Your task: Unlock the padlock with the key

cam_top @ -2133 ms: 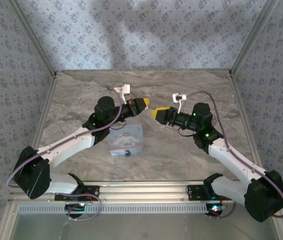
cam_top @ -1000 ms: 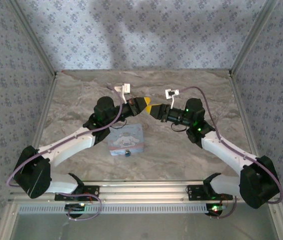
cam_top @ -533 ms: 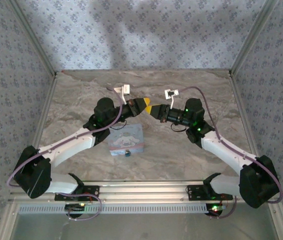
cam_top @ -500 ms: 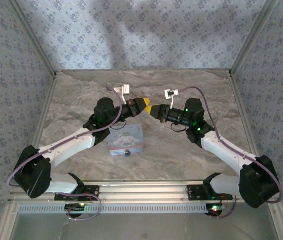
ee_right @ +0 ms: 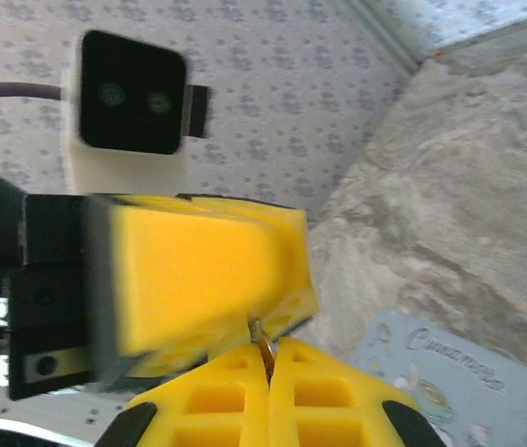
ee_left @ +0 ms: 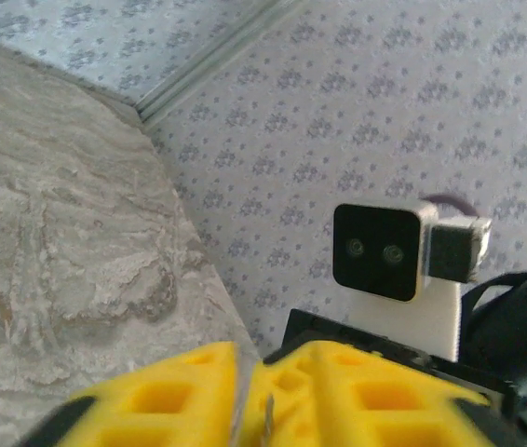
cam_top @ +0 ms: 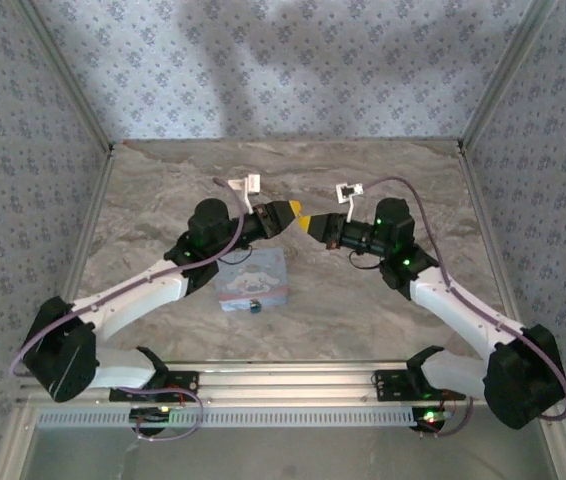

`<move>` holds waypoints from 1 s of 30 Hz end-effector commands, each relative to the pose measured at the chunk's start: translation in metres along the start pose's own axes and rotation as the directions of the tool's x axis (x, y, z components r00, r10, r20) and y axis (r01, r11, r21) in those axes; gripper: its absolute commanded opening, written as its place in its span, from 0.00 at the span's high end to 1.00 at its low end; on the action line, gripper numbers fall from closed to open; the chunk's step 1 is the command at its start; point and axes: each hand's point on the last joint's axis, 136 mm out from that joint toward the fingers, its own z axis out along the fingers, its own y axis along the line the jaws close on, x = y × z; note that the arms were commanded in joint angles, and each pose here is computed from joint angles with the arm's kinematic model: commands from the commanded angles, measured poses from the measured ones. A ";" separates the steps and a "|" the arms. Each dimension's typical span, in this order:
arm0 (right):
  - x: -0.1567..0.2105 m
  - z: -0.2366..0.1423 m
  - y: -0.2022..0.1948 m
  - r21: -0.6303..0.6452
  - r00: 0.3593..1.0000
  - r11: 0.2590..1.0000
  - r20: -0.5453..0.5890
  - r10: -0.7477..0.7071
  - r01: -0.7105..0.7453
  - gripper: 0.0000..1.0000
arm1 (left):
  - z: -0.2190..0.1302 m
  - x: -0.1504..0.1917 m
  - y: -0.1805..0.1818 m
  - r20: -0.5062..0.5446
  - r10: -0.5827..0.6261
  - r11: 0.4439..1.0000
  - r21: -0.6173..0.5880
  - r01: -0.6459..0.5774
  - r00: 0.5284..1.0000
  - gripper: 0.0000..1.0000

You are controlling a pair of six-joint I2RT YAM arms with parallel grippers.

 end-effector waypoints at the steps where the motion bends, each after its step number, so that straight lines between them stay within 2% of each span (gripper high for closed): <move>1: 0.004 -0.012 -0.015 0.119 0.997 0.990 -0.028 -0.074 0.077 1.00 | -0.018 -0.009 -0.002 0.015 0.088 0.994 -0.072 -0.087 0.996 0.55; 3: 0.009 -0.017 -0.021 0.162 0.993 0.980 -0.060 -0.106 0.115 1.00 | -0.028 -0.007 0.006 -0.009 0.127 0.981 -0.144 -0.127 0.992 0.43; 5: 0.014 -0.021 -0.025 0.202 0.986 0.968 -0.094 -0.135 0.152 1.00 | -0.039 -0.003 0.018 -0.046 0.160 0.959 -0.229 -0.166 0.986 0.36; 10: 0.022 -0.033 -0.040 0.306 0.966 0.922 -0.175 -0.191 0.238 1.00 | -0.069 0.027 0.062 -0.243 0.194 0.850 -0.443 -0.286 0.951 0.30; 16: 0.028 -0.041 -0.057 0.392 0.953 0.877 -0.231 -0.198 0.277 1.00 | -0.093 0.075 0.111 -0.483 0.110 0.647 -0.628 -0.432 0.868 0.29; 21: 0.028 -0.042 -0.061 0.411 0.953 0.868 -0.234 -0.193 0.277 1.00 | -0.103 0.095 0.140 -0.587 0.009 0.477 -0.709 -0.519 0.810 0.26; 24: 0.028 -0.043 -0.062 0.416 0.952 0.866 -0.237 -0.191 0.278 1.00 | -0.107 0.099 0.155 -0.616 -0.038 0.398 -0.732 -0.553 0.787 0.21; 27: 0.029 -0.044 -0.062 0.419 0.952 0.865 -0.238 -0.191 0.278 1.00 | -0.105 0.106 0.166 -0.625 -0.087 0.377 -0.742 -0.555 0.776 0.11; 30: 0.029 -0.043 -0.062 0.419 0.953 0.865 -0.237 -0.189 0.276 1.00 | -0.103 0.107 0.174 -0.616 -0.122 0.368 -0.756 -0.541 0.778 0.09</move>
